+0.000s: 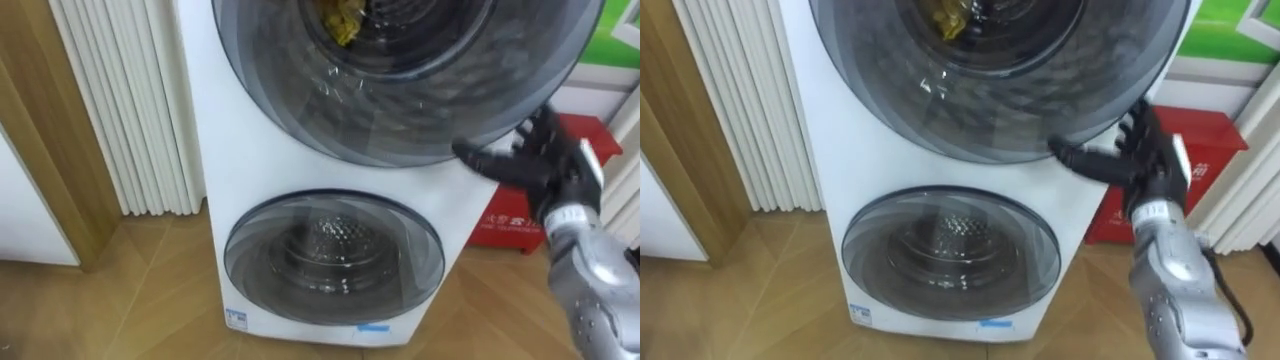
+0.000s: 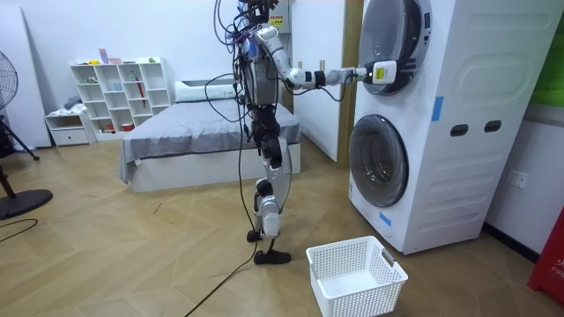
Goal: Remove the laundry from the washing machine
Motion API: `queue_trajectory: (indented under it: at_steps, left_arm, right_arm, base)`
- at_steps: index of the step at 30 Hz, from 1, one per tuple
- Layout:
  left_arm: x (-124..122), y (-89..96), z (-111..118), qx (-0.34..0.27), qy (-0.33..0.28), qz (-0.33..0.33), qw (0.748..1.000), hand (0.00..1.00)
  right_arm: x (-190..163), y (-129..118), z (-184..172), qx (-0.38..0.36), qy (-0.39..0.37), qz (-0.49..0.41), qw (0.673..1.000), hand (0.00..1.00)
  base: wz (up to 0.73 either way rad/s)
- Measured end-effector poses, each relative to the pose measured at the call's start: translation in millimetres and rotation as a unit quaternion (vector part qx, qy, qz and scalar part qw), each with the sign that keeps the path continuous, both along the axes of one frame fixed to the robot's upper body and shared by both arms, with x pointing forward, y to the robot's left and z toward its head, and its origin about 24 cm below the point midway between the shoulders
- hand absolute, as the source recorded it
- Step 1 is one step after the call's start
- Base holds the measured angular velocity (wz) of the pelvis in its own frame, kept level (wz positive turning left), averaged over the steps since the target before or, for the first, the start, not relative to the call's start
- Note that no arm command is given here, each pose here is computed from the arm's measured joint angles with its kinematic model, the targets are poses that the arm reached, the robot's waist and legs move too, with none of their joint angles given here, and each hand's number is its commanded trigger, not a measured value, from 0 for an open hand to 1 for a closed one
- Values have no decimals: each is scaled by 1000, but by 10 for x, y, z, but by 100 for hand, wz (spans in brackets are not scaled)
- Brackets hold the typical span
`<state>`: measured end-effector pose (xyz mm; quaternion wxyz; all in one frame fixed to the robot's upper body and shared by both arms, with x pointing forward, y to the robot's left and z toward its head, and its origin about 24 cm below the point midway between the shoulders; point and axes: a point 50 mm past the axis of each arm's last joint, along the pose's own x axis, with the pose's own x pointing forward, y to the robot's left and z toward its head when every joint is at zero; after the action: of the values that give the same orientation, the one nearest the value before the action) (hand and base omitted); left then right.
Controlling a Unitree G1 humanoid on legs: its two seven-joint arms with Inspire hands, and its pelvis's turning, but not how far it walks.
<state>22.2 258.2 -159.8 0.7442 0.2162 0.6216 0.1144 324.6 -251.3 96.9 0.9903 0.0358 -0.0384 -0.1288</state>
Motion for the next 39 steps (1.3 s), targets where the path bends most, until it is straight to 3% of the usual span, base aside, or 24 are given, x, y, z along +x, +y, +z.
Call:
queue_trajectory:
  at_steps: [9, 26, 35, 39]
  left_arm:
    - [-23, 28, 3, -4, 12, -1, 1000, 0]
    - [-76, 42, 1, -2, 25, 4, 1000, 0]
    - [-82, 9, -4, 12, 23, -14, 1000, 0]
    - [-45, -16, -9, 18, 13, -25, 999, 0]
  right_arm:
    - [96, -17, 207, -13, -10, -3, 1000, 0]
    - [-42, 220, 878, -87, -138, -12, 987, 0]
    - [-479, 379, 761, -99, -168, 34, 980, 0]
    - [-683, 411, 530, -119, -150, 55, 980, 0]
  base:
    - [0]
    - [-6]
    - [-10]
    - [-4]
